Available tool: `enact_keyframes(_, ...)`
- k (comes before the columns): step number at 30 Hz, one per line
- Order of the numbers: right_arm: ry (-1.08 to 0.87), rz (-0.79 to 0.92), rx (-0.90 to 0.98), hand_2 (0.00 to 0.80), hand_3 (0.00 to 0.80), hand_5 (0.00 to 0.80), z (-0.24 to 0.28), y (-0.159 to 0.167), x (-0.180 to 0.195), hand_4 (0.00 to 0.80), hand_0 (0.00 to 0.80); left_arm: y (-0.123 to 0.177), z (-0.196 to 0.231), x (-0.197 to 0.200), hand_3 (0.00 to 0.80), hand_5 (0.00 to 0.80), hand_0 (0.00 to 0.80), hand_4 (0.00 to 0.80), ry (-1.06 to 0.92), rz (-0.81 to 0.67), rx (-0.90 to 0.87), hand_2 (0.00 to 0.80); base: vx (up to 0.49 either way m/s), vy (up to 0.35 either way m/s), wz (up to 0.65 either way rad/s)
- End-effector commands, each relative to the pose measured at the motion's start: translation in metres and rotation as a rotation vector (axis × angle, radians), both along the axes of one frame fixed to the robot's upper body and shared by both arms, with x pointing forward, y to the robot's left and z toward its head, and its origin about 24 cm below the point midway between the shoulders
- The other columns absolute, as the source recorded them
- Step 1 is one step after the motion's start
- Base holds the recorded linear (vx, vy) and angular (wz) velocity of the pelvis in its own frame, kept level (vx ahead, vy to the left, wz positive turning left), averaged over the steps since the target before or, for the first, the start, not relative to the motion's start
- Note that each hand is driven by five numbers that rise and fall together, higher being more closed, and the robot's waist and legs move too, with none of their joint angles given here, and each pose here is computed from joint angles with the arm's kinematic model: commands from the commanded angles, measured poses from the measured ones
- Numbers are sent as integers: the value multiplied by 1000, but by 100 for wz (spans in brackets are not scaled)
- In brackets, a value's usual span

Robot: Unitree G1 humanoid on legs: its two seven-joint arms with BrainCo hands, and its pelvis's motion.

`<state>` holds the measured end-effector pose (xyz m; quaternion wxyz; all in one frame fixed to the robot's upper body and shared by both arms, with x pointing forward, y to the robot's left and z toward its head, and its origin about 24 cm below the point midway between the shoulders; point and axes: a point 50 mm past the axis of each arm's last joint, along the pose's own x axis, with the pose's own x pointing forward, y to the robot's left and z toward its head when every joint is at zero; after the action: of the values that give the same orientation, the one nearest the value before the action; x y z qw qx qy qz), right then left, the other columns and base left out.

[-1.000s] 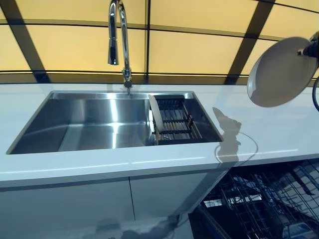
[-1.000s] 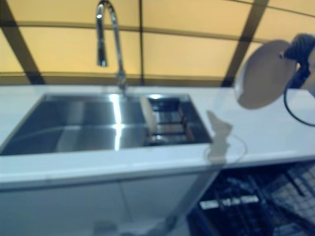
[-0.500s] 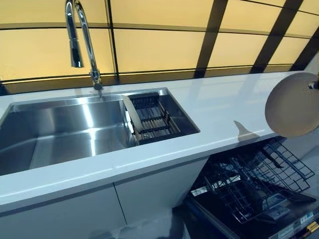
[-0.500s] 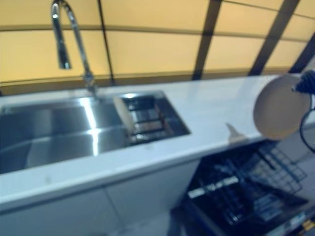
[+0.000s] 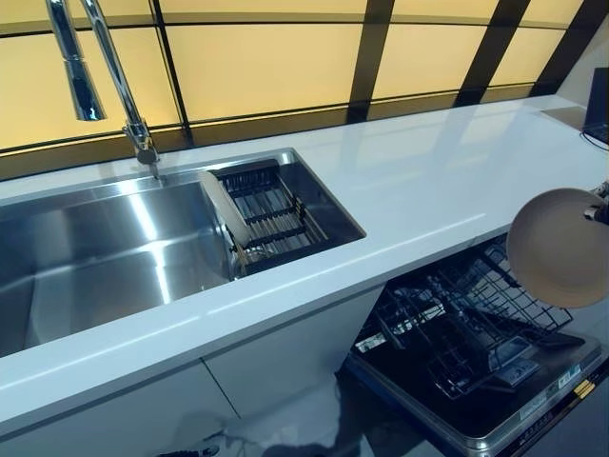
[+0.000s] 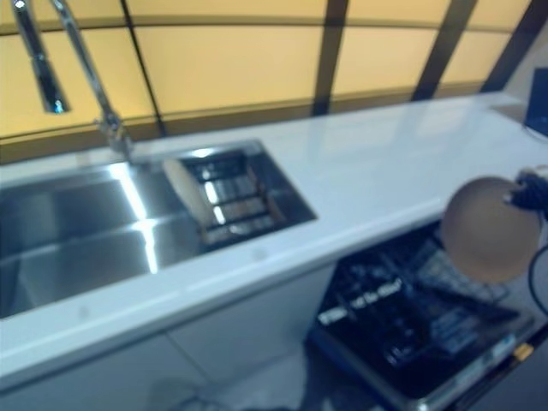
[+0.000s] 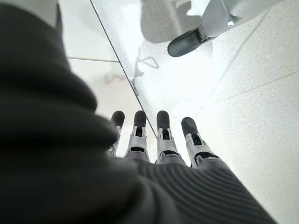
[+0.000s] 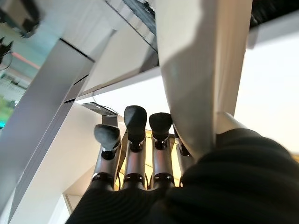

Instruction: Take plates into dishwasher

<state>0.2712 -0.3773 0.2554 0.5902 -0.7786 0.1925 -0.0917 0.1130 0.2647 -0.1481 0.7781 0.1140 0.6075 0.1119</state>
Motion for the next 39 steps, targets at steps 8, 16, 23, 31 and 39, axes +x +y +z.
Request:
enact_keyframes(8, -152, 65, -229, 800, 800, 800, -2, 8, -15, 800, 800, 12, 2, -3, 0, 0, 0, 0, -9, 28, 24, 0, -19, -27, -2)
enact_keyframes(16, -258, 103, -260, 800, 800, 800, -23, 17, -16, 800, 800, 3, -1, -3, 0, 0, 0, 0, -16, 26, 2, 0, -3, -16, -1)
enact_keyframes(23, -290, 39, -361, 800, 800, 800, -54, 15, -11, 800, 800, -7, -2, 2, 0, 0, 0, 0, -23, 1, -14, 0, 0, 0, 0)
enact_keyframes(31, -264, -48, -400, 800, 800, 800, -79, 4, -5, 800, 800, -11, -2, 5, 0, 0, 0, 0, -14, -33, -19, 0, -2, -30, 3)
enact_keyframes(39, -212, -79, -422, 800, 800, 800, -92, 4, 4, 800, 800, -15, -1, 10, 0, 0, 0, 0, -23, -56, -28, 0, 0, -5, 1)
